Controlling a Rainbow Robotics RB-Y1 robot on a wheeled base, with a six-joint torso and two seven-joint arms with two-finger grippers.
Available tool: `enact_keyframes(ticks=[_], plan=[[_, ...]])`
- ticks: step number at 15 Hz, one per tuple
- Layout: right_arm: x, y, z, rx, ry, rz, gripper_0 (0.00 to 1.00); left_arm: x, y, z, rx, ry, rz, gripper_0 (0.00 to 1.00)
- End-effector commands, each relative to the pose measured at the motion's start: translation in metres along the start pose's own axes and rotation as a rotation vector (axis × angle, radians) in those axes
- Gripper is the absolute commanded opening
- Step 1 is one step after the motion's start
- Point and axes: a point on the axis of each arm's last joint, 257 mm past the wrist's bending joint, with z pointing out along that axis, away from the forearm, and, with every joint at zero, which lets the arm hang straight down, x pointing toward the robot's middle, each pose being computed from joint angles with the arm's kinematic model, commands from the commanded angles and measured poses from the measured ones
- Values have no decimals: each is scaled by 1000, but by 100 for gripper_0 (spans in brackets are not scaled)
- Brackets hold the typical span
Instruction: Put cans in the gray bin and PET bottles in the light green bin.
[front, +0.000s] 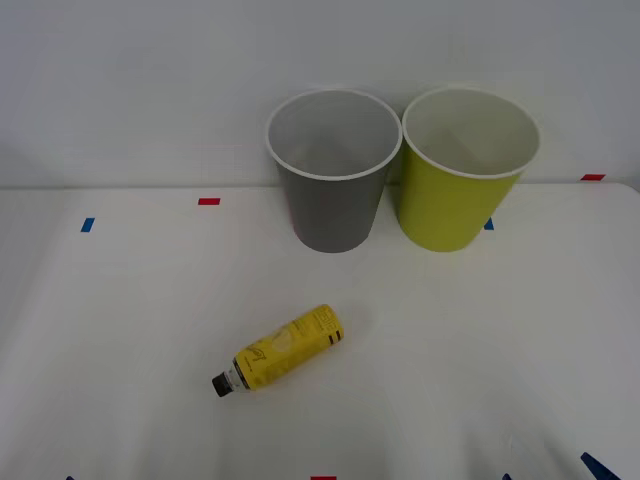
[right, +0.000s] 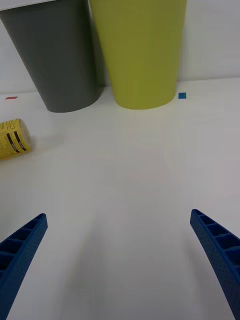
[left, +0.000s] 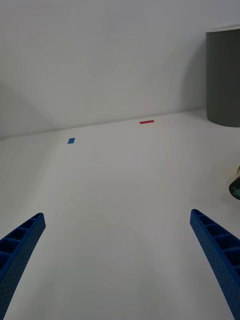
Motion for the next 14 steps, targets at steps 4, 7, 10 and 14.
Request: enact_keyframes(ticks=[4, 7, 10, 14], plan=[[0, 0, 0, 0, 0, 0, 99, 0, 0, 0, 0, 0, 0, 100], [0, 0, 0, 0, 0, 0, 99, 0, 0, 0, 0, 0, 0, 100], [0, 0, 0, 0, 0, 0, 99, 0, 0, 0, 0, 0, 0, 100], [0, 0, 0, 0, 0, 0, 99, 0, 0, 0, 0, 0, 0, 100]])
